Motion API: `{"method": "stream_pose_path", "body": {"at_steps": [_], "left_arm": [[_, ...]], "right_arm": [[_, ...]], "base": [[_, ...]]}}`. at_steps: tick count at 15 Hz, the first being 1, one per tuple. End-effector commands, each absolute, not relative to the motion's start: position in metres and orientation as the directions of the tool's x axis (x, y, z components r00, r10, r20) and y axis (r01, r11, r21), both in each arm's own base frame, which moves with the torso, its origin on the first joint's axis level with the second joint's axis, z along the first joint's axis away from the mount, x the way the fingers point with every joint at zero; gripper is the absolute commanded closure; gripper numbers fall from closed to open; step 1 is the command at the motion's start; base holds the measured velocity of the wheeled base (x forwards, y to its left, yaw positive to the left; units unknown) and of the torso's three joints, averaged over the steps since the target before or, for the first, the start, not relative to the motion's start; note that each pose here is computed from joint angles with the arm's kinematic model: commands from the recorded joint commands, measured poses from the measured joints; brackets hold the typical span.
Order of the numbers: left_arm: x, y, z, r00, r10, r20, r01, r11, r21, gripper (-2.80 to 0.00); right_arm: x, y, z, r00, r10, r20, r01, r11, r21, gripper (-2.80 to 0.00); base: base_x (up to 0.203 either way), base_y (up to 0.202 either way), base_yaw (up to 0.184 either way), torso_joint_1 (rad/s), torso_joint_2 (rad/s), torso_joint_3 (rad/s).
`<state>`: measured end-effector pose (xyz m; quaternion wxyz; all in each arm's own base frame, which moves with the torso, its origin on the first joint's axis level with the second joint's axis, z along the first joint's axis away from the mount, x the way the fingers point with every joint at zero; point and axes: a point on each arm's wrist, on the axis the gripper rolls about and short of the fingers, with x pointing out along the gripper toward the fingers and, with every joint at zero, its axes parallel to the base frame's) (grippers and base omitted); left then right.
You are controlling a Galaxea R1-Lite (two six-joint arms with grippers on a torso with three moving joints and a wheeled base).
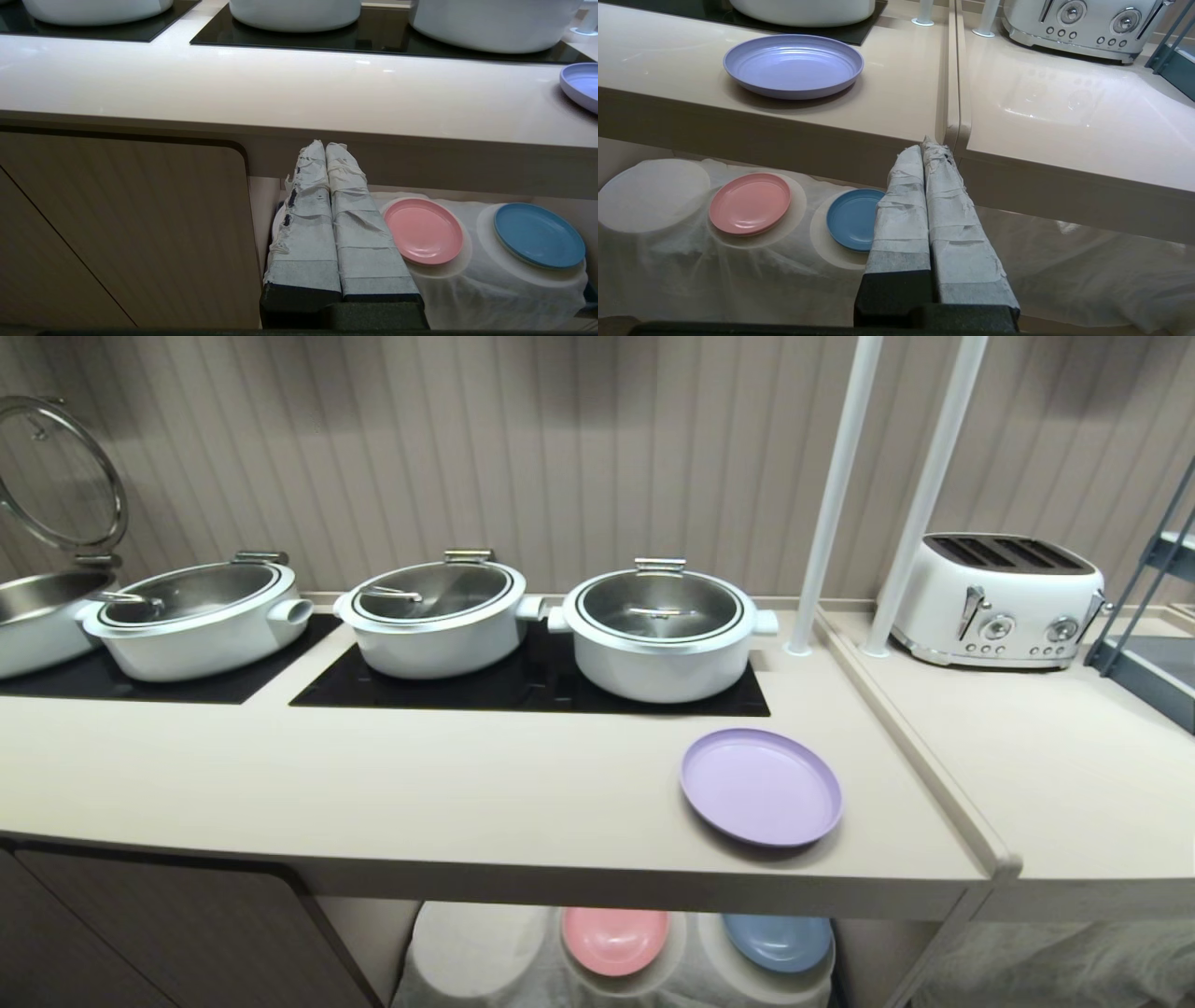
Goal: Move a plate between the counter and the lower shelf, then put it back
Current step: Pick up the plate
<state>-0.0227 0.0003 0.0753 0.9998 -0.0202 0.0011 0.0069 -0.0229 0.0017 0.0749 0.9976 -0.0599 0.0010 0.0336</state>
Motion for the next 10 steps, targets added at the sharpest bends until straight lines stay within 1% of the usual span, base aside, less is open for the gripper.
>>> {"method": "stream_pose_path", "body": {"at_steps": [1,8,10], "left_arm": [[-0.0227,0.0003,0.0754,1.0,0.015,-0.003,-0.015,0.999,-0.041,0.0],[-0.0227,0.0003,0.0754,1.0,0.015,-0.003,-0.015,0.999,-0.041,0.0],[-0.0227,0.0003,0.0754,1.0,0.014,-0.003,-0.014,0.999,-0.041,0.0]], "right_arm": [[-0.0229,0.0018,0.0749,0.998,0.069,-0.006,-0.069,0.99,-0.12,0.0],[-0.0229,0.0017,0.075,0.998,0.067,-0.005,-0.067,0.989,-0.13,0.0],[-0.0229,0.0017,0.0753,0.998,0.068,-0.001,-0.067,0.981,-0.183,0.0]], "base": [[0.0,0.0,0.0,0.0,0.0,0.0],[0.0,0.0,0.0,0.0,0.0,0.0],[0.0,0.0,0.0,0.0,0.0,0.0]]}}
